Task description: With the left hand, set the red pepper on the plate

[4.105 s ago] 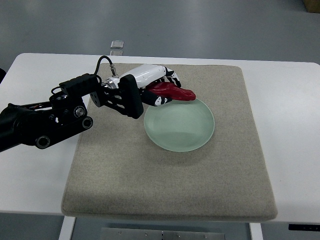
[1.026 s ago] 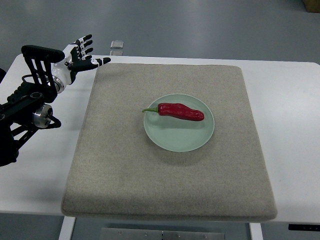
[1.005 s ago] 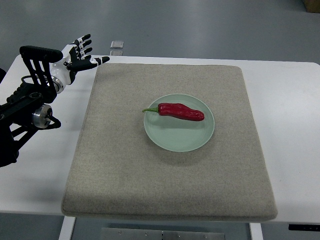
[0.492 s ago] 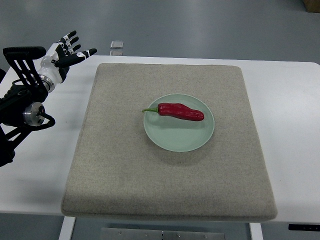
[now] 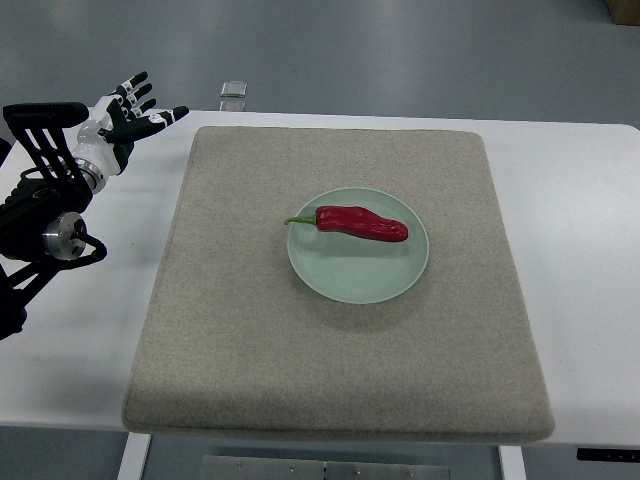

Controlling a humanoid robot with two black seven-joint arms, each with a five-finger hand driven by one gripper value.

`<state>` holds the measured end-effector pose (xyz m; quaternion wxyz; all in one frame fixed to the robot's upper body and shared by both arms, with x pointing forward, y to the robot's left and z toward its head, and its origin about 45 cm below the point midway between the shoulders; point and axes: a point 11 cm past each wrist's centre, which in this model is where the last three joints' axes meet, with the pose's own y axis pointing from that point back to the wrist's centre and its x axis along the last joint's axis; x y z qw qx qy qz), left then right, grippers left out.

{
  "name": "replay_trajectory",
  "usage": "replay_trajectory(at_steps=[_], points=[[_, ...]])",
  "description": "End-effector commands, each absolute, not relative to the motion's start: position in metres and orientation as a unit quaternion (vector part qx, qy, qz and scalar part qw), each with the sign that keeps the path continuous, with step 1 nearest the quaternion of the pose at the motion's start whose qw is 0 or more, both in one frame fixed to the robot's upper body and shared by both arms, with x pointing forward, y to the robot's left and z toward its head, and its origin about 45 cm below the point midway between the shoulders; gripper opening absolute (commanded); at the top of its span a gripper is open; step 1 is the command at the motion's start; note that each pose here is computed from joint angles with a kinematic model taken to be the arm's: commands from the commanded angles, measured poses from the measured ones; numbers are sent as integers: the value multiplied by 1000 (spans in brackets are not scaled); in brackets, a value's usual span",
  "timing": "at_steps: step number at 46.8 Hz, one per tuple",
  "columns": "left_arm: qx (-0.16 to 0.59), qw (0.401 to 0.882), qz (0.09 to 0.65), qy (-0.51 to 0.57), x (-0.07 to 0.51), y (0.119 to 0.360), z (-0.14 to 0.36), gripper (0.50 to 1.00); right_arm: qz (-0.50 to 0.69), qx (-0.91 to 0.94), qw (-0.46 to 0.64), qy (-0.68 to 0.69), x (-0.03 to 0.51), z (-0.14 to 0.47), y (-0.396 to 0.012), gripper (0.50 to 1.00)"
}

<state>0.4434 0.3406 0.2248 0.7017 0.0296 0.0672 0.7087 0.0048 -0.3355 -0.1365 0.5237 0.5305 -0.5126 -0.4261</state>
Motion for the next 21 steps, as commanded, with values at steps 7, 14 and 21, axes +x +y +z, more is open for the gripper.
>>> replay_trajectory(at_steps=[7, 14, 21], points=[[29, 702, 708, 67, 443, 341, 224, 992, -423, 530, 529, -510, 5, -136, -337, 928], [29, 702, 708, 67, 443, 341, 224, 992, -423, 531, 530, -508, 4, -137, -336, 928], [29, 703, 708, 66, 443, 340, 224, 992, -422, 531, 532, -508, 4, -136, -337, 928]])
